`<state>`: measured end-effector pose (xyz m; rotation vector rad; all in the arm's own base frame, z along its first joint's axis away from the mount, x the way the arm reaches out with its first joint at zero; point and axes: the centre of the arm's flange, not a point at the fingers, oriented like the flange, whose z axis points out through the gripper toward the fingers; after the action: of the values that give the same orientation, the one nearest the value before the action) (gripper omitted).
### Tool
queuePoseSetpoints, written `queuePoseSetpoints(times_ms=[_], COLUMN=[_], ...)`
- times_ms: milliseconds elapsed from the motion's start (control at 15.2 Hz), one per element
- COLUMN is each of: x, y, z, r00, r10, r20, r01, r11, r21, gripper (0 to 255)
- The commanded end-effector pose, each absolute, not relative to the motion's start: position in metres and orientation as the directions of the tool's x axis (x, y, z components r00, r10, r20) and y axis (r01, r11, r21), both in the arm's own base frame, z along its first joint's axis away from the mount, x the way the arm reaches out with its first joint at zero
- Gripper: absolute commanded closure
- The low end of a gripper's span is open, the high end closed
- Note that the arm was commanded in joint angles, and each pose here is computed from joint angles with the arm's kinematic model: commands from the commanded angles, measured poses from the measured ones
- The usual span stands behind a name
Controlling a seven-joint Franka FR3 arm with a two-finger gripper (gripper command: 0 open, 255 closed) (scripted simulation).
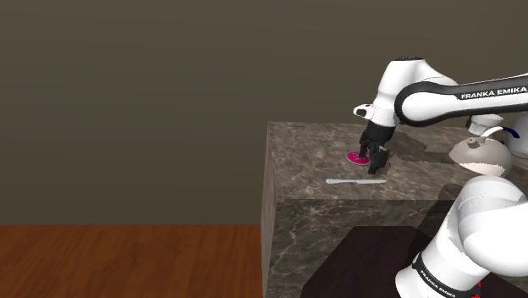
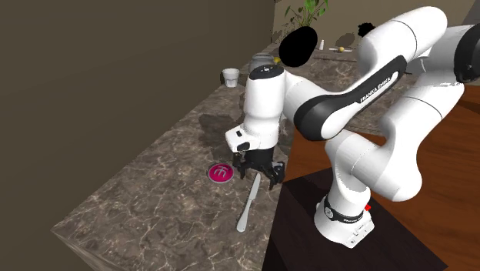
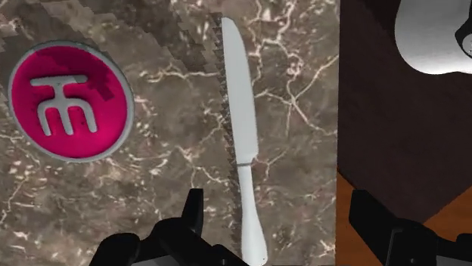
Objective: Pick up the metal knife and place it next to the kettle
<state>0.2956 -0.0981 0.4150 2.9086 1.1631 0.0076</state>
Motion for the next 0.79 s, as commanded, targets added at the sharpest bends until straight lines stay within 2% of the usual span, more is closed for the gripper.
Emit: queuePoseSetpoints(times_ms=[0, 66, 726], x=[0.301, 0.303, 0.302], y=[-0.111, -0.116, -0.115], z=[0.391, 0.38, 0.34], r00=[0.652, 0.621, 0.621], r10=[0.759, 0.784, 0.784], r20=[0.004, 0.005, 0.005], r01=[0.759, 0.784, 0.784], r11=[-0.652, -0.621, -0.621], r21=[-0.006, -0.014, -0.014], gripper=[0, 0, 0])
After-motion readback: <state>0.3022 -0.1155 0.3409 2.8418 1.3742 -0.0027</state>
